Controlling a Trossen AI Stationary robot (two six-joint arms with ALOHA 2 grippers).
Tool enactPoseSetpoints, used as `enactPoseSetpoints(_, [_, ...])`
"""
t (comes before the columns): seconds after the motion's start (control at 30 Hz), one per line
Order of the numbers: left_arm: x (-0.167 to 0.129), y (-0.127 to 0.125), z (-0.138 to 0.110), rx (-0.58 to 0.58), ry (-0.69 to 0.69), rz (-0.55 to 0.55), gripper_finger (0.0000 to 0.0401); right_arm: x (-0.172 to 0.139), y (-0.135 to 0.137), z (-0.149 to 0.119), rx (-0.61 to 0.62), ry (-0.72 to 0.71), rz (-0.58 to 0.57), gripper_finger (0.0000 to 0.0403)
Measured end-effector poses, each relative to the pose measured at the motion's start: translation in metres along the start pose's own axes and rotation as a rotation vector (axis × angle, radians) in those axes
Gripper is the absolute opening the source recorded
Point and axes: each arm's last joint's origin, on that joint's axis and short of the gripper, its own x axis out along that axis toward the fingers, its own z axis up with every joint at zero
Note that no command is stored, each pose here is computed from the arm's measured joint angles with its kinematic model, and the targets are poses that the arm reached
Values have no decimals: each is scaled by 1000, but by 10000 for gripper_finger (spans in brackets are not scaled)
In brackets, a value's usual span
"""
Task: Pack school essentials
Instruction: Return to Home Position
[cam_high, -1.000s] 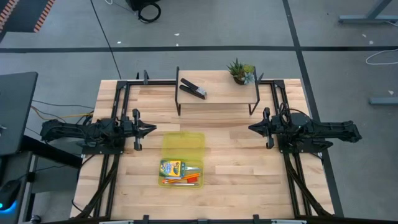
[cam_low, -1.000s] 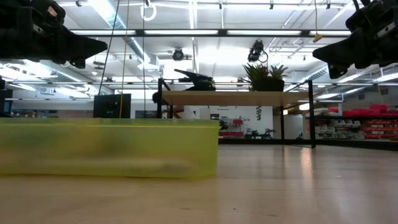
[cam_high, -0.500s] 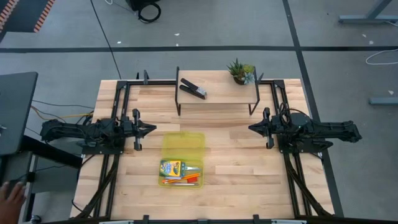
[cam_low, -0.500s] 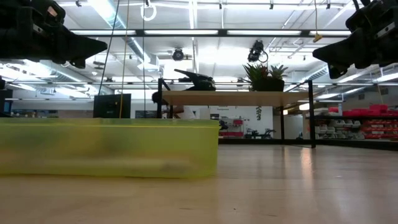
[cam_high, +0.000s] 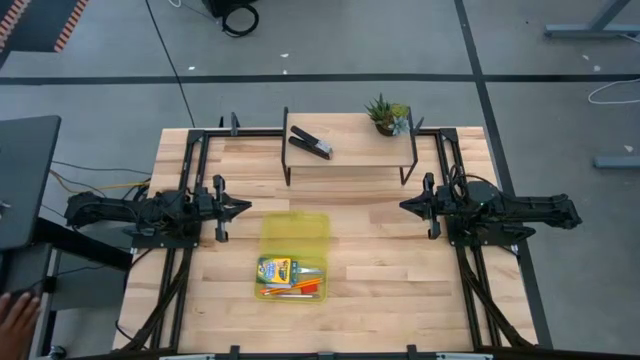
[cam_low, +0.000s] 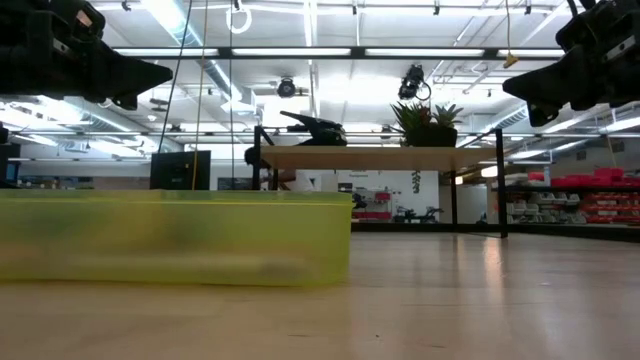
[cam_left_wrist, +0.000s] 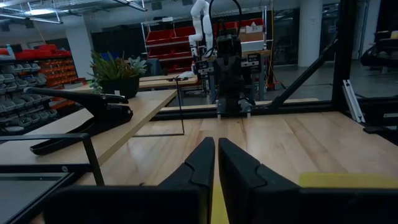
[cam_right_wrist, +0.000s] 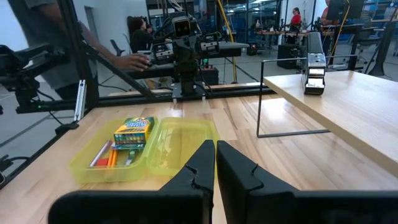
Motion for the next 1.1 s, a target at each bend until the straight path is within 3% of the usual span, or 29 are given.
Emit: enactPoseSetpoints(1.1, [0, 0, 0, 0, 0, 0, 39, 0, 0, 0, 0, 0, 0, 23])
